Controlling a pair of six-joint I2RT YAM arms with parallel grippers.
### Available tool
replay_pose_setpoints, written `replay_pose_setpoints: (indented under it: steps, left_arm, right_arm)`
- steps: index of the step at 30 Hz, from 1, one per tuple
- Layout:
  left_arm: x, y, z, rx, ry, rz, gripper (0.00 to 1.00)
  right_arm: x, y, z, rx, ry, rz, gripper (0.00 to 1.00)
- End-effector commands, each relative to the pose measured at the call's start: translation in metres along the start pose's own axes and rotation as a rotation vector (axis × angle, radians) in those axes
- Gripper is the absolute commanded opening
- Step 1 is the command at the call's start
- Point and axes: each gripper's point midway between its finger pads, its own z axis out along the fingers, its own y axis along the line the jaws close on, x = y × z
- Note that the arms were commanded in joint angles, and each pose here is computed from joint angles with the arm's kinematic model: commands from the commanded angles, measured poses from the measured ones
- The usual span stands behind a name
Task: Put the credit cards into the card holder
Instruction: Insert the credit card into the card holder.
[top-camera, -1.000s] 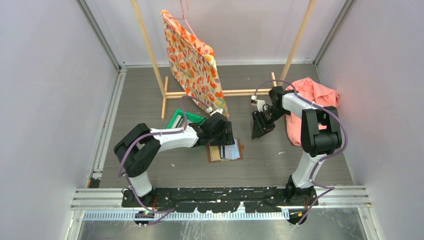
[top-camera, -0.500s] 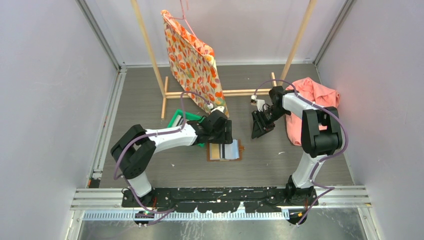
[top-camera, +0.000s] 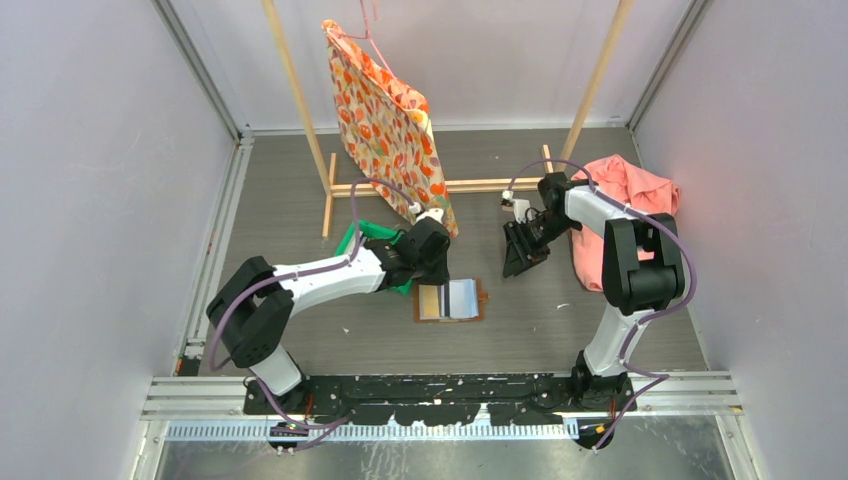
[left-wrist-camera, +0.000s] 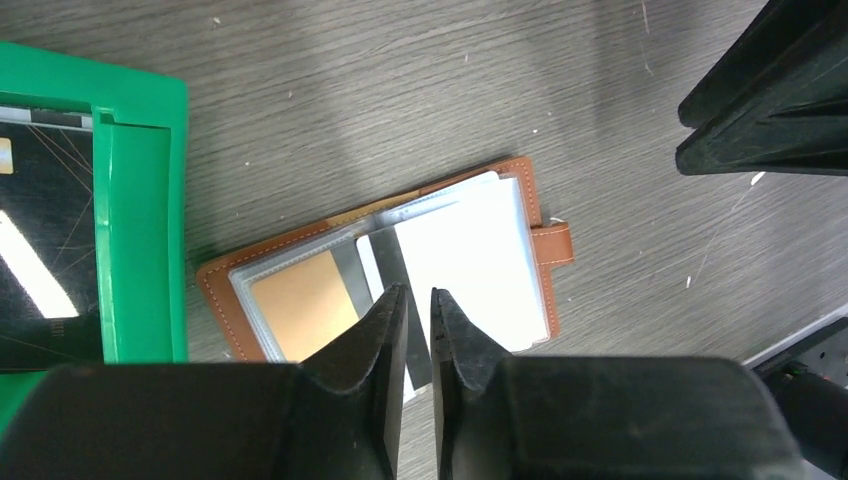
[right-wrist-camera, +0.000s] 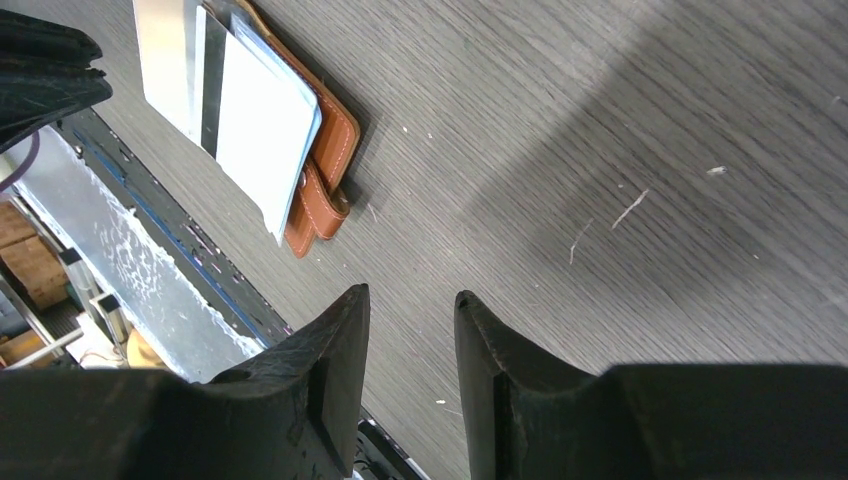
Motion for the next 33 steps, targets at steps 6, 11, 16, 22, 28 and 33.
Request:
replay_pose_setpoints:
  steps: [6,11,16,22,28,33]
  left_arm:
    - [0.020,0.020,0.003,-0.066,0.064,-0.002,0.09]
    - [0.035,0.022,0.011,-0.068,0.117,-0.001,0.09]
    - [0.045,0.024,0.018,-0.080,0.154,0.004,0.09]
    - [0.048,0.029,0.017,-0.118,0.166,0.032,0.09]
    - [0.055,0.017,0.024,-0.070,0.198,0.014,0.09]
    - [0.054,0.000,0.028,-0.020,0.195,-0.001,0.09]
  right_arm:
    - [-0.004,0.012,-0.009,-0.017,-0.028,-0.036,0.42]
    - [-0.004,0.011,-0.009,-0.016,-0.029,-0.036,0.42]
    - [-0.003,0.012,-0.008,-0.018,-0.025,-0.034,0.42]
    - [-0.003,0.011,-0.008,-0.020,-0.025,-0.033,0.42]
    - [-0.003,0.012,-0.008,-0.021,-0.024,-0.032,0.42]
    - [-0.002,0.012,-0.006,-0.023,-0.020,-0.032,0.42]
